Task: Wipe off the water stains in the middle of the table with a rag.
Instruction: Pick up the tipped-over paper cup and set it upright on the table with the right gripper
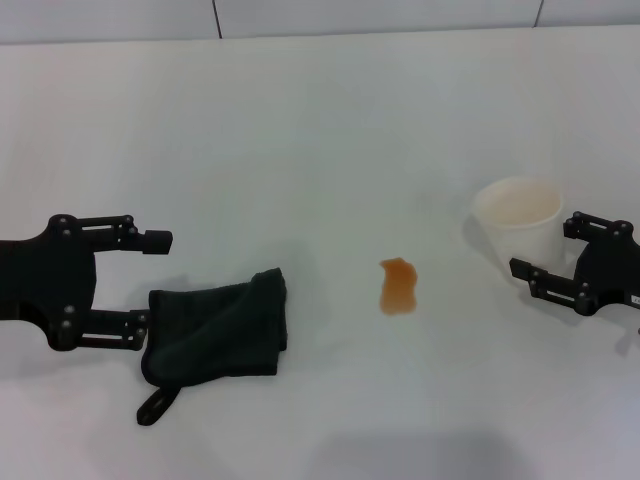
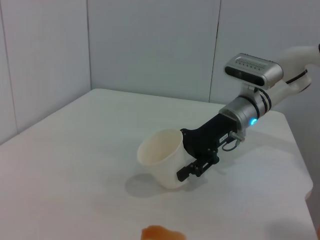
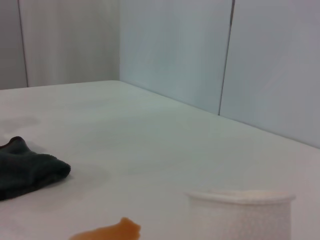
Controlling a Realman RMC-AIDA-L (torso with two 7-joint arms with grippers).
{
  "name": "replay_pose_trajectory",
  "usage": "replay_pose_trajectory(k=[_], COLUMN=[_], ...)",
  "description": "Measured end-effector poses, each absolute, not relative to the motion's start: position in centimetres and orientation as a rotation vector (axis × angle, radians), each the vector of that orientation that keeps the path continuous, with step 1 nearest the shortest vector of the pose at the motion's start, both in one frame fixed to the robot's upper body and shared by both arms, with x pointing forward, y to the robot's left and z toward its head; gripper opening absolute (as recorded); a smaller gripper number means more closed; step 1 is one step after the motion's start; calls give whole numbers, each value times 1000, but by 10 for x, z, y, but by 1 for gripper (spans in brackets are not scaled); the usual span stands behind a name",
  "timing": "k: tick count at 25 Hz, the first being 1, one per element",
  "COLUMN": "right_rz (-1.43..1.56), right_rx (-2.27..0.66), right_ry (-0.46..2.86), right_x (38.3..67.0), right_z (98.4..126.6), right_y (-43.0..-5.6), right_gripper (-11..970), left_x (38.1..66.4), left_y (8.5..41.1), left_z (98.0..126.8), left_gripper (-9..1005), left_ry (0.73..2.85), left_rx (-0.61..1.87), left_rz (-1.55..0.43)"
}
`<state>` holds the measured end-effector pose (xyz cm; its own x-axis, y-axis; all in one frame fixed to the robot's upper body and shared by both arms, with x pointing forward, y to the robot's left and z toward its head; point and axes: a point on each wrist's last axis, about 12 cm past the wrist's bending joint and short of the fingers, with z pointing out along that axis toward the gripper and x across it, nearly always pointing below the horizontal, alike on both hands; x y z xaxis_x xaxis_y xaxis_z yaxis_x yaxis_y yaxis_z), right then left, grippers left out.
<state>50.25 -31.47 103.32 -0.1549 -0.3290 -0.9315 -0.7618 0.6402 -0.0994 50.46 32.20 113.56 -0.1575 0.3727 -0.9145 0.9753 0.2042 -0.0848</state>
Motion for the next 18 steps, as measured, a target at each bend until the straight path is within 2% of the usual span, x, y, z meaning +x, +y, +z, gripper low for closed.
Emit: replay_pose_trajectory(k=[18], right_rz=[487], right_rx=[-833], right_ry=[1816], right_x=[499], right_z=[1030], right_y=[-322], right_gripper=[668], left_x=[509], left_y=[320], left_z=[1139], left_gripper=[787], left_ry=[1668], left_rx=[1292], left_rz=[-940])
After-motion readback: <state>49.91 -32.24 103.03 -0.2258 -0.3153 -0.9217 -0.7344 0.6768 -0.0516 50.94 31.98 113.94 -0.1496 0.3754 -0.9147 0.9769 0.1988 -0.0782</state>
